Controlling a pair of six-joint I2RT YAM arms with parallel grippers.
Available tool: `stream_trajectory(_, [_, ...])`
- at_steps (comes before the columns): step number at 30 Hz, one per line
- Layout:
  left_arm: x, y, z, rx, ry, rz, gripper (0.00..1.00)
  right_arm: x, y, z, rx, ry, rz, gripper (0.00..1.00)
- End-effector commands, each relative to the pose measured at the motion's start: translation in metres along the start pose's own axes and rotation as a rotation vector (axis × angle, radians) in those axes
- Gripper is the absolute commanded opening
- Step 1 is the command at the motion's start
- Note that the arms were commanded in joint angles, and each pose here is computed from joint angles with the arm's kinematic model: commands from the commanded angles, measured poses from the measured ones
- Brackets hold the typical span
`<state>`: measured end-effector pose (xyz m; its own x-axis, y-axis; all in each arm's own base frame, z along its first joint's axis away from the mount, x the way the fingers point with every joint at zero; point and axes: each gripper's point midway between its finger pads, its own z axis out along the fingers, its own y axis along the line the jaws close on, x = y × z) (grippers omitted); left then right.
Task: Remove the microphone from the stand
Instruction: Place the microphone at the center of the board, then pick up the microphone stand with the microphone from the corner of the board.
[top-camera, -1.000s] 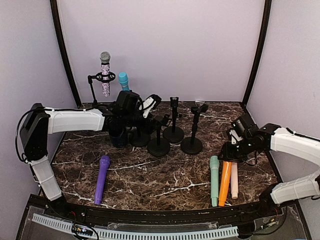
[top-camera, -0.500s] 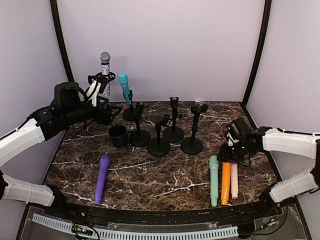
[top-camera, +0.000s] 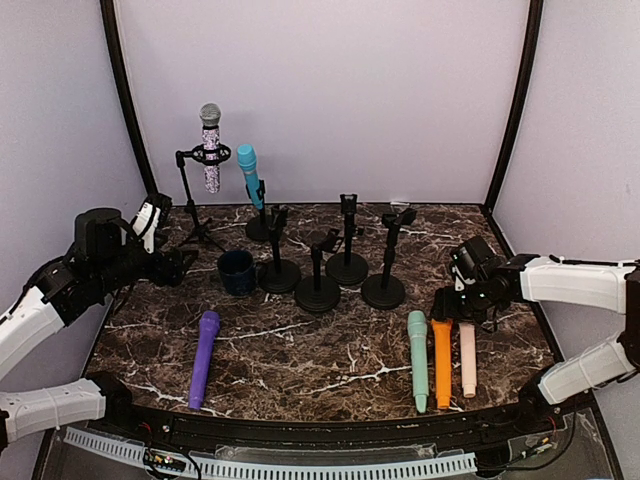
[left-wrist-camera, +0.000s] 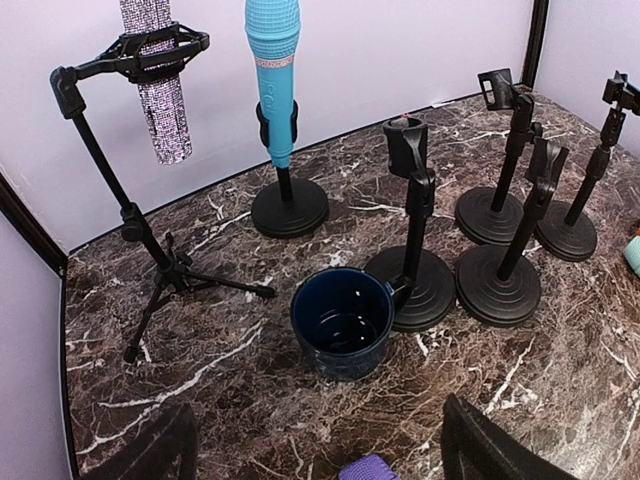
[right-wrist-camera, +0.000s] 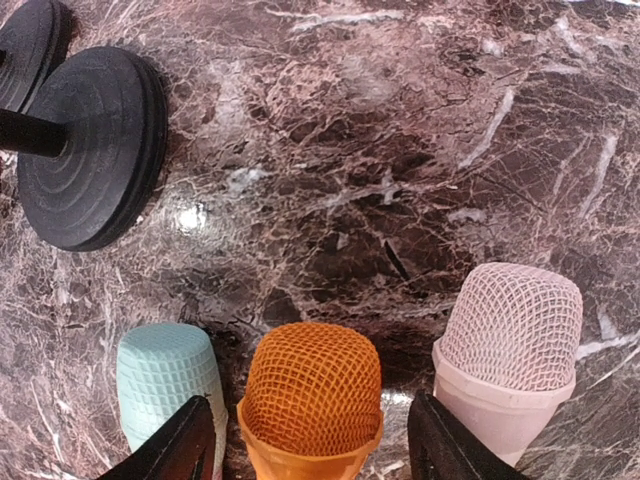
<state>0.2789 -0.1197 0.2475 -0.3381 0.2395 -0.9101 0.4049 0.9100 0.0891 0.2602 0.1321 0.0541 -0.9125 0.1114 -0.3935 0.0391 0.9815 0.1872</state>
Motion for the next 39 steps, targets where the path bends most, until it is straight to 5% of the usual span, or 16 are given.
stream_trajectory(1, [0.006, 0.006, -0.001, -0.029, 0.01, -0.003, 0.86, -0.015, 0.005, -0.01, -0.018, -0.057, 0.01, 0.67])
stream_trajectory(14, [-0.03, 0.041, -0.007, -0.106, -0.052, -0.065, 0.86, -0.045, 0.025, -0.074, -0.149, -0.211, 0.021, 0.76])
stream_trajectory(18, [-0.063, 0.053, -0.003, -0.019, -0.095, -0.113, 0.86, -0.049, 0.034, -0.096, -0.232, -0.264, 0.015, 0.79])
stream_trajectory(29, [-0.116, 0.138, 0.053, 0.019, -0.286, -0.141, 0.79, -0.058, 0.047, -0.141, -0.363, -0.383, 0.005, 0.83])
stream_trajectory(39, [-0.119, 0.173, 0.115, 0.033, -0.305, -0.069, 0.66, -0.071, 0.048, -0.158, -0.362, -0.441, 0.01, 0.83])
